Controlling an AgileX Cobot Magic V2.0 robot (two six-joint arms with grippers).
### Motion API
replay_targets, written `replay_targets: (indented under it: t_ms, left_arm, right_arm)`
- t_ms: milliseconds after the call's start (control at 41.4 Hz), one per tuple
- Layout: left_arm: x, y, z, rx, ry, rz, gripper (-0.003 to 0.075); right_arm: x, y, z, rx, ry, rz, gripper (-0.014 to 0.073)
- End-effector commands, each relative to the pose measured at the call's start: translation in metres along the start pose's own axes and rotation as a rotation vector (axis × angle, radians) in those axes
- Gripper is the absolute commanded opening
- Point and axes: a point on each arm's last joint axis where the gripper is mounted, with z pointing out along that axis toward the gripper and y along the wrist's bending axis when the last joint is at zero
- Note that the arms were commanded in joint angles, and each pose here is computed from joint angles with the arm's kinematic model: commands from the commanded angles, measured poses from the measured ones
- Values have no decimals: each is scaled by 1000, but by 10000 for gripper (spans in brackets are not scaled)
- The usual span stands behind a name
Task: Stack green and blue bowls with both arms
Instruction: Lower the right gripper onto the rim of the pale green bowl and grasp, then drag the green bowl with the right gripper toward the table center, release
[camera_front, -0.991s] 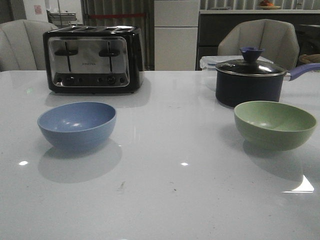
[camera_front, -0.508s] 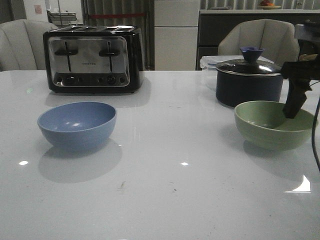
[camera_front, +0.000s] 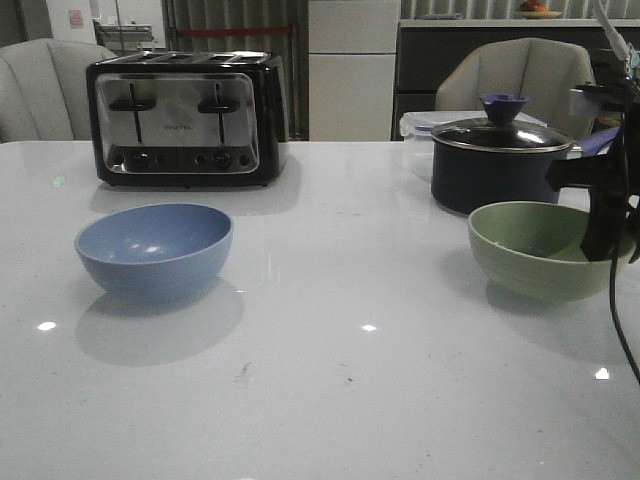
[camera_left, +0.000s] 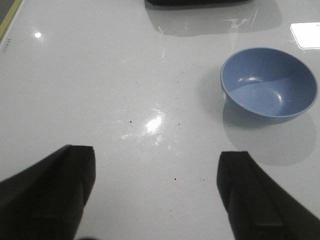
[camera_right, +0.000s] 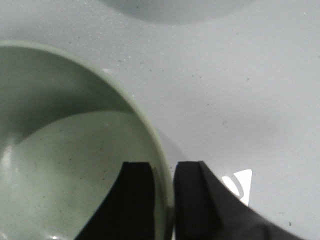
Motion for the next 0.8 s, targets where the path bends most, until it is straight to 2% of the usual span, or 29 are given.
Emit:
replay_targets:
  t_ms: [0,97,218,363,556,677,774]
  left_arm:
    - [-16,0,-5,0,-101,-3,561]
    - [-16,0,-5,0,-101,-3,561]
    - [-16,0,-5,0,-101,-3,561]
    - [-16,0,-5,0,-103,-3,561]
    - [-16,0,-5,0,-107,-3,561]
    - [-16,0,-5,0,-107,-3,561]
    - [-16,0,-5,0,-107,-3,561]
  right_arm:
    - [-15,0,-27,5,-116,-21,143]
    - [-16,4,-32,2,-126,-29,102]
    - [-16,20,-48,-17,-165,-67,99]
    - [-10,66,-68,-78,-206,-182,99]
    - [13,136,-62,-167,-167,-353,99]
    - [30,168,-55,-205,-129,-436,99]
    - [39,183,-50,-221,-106,-477,99]
